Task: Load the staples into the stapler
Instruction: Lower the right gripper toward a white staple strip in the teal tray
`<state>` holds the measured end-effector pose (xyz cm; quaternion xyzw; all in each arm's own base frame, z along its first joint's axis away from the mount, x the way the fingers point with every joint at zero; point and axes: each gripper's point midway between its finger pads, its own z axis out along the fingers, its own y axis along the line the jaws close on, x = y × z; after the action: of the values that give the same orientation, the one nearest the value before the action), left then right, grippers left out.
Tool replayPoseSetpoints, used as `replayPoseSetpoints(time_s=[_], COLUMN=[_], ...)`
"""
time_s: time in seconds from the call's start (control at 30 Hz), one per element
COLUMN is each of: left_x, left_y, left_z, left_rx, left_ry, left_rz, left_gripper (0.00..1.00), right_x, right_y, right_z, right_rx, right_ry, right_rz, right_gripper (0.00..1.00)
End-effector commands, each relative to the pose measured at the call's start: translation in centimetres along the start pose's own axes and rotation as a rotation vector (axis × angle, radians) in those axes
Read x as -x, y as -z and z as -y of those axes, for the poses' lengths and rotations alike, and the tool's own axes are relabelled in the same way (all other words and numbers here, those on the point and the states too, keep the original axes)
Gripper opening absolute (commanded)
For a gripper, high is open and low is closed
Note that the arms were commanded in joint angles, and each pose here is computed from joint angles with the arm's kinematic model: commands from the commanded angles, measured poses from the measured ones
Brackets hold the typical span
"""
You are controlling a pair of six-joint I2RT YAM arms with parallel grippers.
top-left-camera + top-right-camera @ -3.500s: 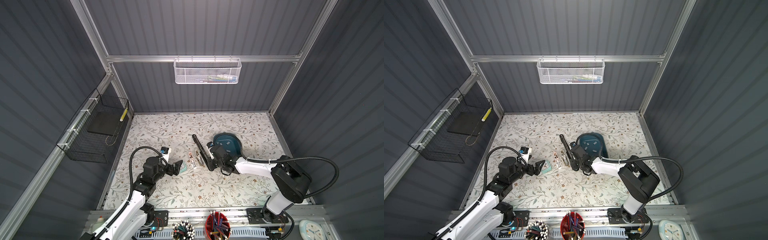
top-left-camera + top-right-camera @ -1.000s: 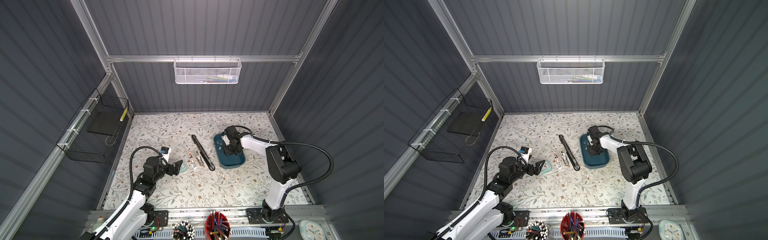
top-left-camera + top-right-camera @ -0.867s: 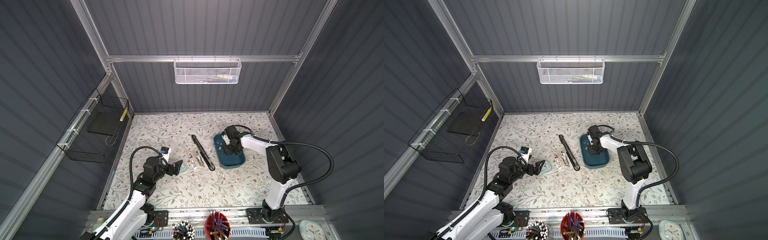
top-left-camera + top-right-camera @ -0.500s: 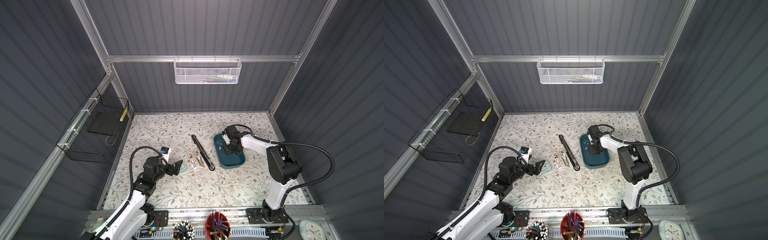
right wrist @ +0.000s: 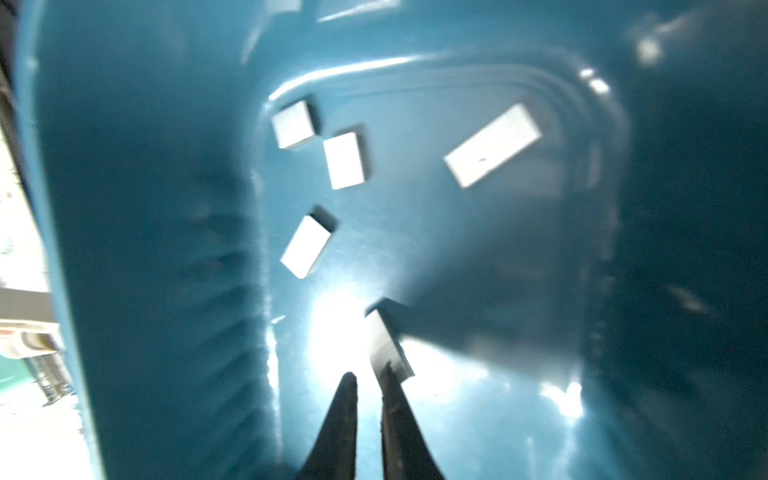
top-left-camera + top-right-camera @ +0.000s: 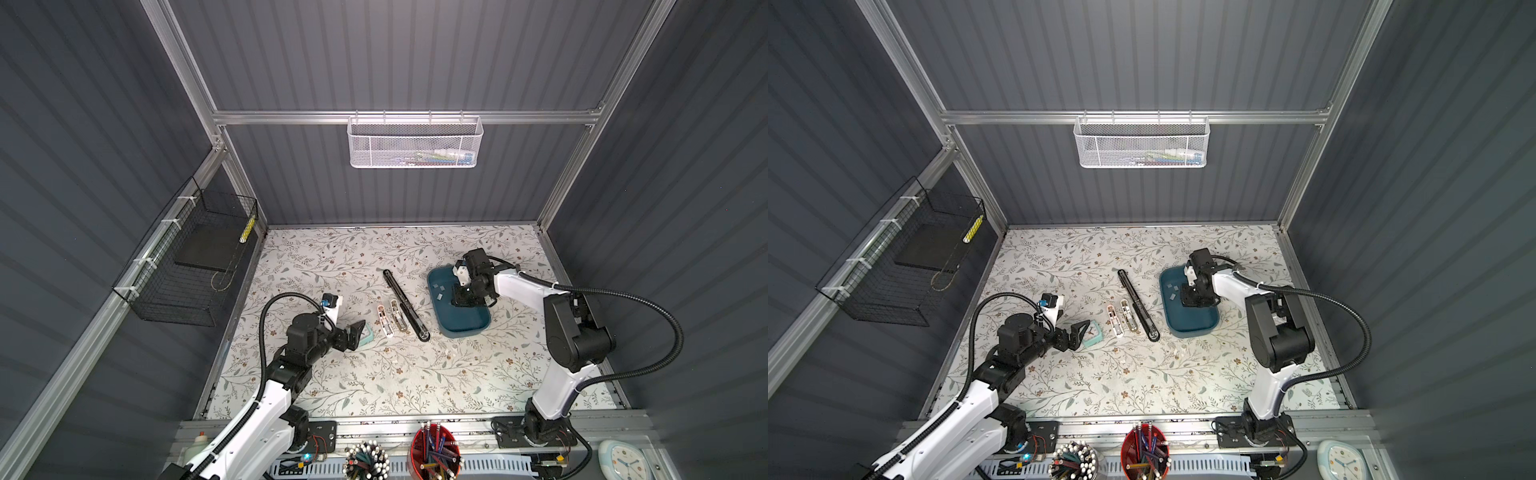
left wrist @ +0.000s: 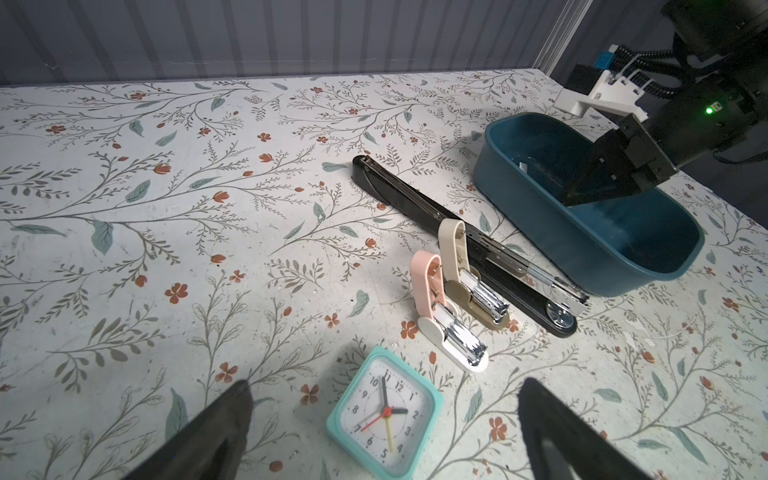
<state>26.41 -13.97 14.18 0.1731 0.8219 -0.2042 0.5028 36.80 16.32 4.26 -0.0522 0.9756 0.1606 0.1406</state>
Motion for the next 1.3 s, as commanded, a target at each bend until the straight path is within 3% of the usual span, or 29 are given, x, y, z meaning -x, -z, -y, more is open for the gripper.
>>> replayPoseSetpoints(time_s=[0.0, 0.13, 0.33, 0.4, 0.5, 0.6, 0.63, 0.7, 0.77, 0.8, 0.83, 0.87, 0.9, 0.97, 1.0, 1.1, 1.2, 1.27], left_x=[1.2, 1.3, 1.2, 1.2, 1.2, 1.2, 1.2, 1.2, 1.2, 1.2, 1.2, 1.2, 1.2, 1.2, 1.2, 1.3, 1.2, 1.3], left_y=[0.3, 0.4, 0.3, 0.2, 0.1, 0.2, 0.2, 0.2, 0.3, 0.3, 0.3, 0.3, 0.3, 0.3, 0.3, 0.3, 0.3, 0.4], left_z=[0.1, 0.1, 0.0, 0.0, -0.1, 0.0, -0.1, -0.1, 0.0, -0.1, -0.1, -0.1, -0.1, 0.0, 0.0, -0.1, 0.0, -0.1], left_rx=[-0.005, -0.004, 0.001, 0.002, 0.004, 0.004, 0.005, 0.006, 0.004, 0.007, 0.010, 0.011, 0.011, 0.004, 0.004, 0.007, 0.003, 0.011], left_ry=[-0.020, -0.021, -0.020, -0.021, -0.021, -0.022, -0.022, -0.021, -0.021, -0.021, -0.021, -0.023, -0.023, -0.022, -0.023, -0.022, -0.022, -0.025], left_rz=[0.038, 0.040, 0.035, 0.033, 0.032, 0.032, 0.034, 0.034, 0.035, 0.034, 0.037, 0.039, 0.040, 0.039, 0.038, 0.042, 0.036, 0.041], left_gripper=[1.00, 1.00, 1.00, 1.00, 1.00, 1.00, 1.00, 1.00, 1.00, 1.00, 1.00, 1.00, 1.00, 1.00, 1.00, 1.00, 1.00, 1.00], right_x=[-0.3, -0.1, -0.4, 0.0, 1.2, 1.3, 1.3, 1.4, 0.6, 1.1, 1.8, 2.2, 2.0, 2.0, 2.3, 2.6, 2.7, 2.5], right_y=[0.7, 1.2, 0.8, 1.1, 1.9, 2.4, 2.4, 2.1, 1.8, 2.3, 3.0, 3.9, 4.3, 4.8, 4.9, 5.0, 5.0, 4.6], right_z=[-0.4, 0.8, 2.0, 1.0, 0.2, 0.3, 0.1, 0.8, 2.1, 1.0, -1.1, -1.7, -1.0, 0.0, -0.7, -1.6, -0.8, -0.7], right_rx=[0.006, -0.069, -0.134, -0.062, 0.097, -0.079, -0.037, 0.102, -0.097, -0.107, 0.084, 0.233, 0.226, -0.067, -0.065, 0.055, -0.058, -0.084], right_ry=[-0.025, -0.018, -0.014, -0.006, -0.122, -0.009, -0.024, -0.178, -0.107, -0.040, -0.048, -0.135, -0.182, -0.036, 0.006, -0.037, 0.002, 0.059], right_rz=[0.016, 0.035, 0.033, 0.100, 0.174, 0.196, 0.206, 0.184, 0.145, 0.179, 0.239, 0.291, 0.308, 0.269, 0.257, 0.304, 0.279, 0.269], right_gripper=[0.10, 0.00, 0.00, 0.00, 0.00, 0.00, 0.00, 0.00, 0.00, 0.00, 0.00, 0.00, 0.00, 0.00, 0.00, 0.00, 0.01, 0.15])
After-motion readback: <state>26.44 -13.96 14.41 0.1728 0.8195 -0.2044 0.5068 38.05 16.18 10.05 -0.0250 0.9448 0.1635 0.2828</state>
